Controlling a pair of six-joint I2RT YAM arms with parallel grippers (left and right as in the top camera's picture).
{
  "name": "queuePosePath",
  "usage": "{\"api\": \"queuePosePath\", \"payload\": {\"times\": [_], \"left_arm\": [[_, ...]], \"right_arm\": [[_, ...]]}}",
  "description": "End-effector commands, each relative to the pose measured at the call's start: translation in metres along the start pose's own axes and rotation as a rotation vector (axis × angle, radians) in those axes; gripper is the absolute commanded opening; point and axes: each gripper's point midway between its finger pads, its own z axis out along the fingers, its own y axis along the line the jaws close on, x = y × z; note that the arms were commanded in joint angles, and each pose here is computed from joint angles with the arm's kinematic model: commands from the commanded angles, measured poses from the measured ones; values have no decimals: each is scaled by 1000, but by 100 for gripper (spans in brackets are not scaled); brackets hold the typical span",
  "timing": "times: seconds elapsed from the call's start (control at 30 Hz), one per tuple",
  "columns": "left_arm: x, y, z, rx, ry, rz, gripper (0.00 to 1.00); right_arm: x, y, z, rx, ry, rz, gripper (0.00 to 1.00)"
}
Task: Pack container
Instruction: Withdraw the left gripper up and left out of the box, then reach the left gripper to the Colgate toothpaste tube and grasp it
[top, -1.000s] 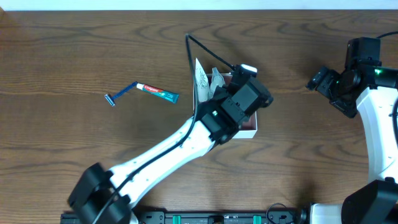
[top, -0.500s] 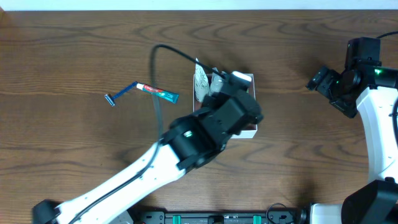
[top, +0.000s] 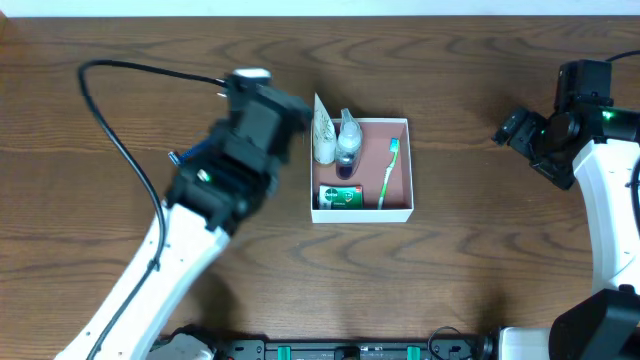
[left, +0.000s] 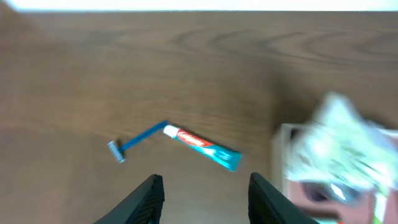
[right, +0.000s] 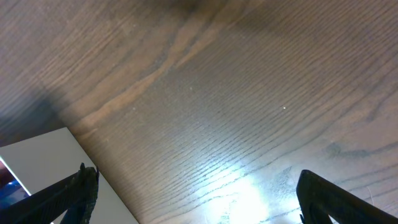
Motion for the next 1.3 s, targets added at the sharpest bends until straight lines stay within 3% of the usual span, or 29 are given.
{"api": "queuePosePath", "payload": {"times": [0.0,0.37,0.5,0.73,1.07,1.27], "left_arm": [[-2,16,29,7,71,-133,50],[-4,60,136,-141,111,-266,60],[4,81,166,-182,145,-249,76],[41,55,197,-52,302,-373,75],[73,13,223,-77,364,-591,69],[103,4,237,-121,432,-624,68]], "right_arm": [[-1,-1,0,3,0,-9,99],[-1,-1,0,3,0,-9,99],[-1,-1,0,3,0,-9,99],[-1,-2,0,3,0,-9,99],[-1,-1,0,3,0,-9,99],[-1,-1,0,3,0,-9,99]]}}
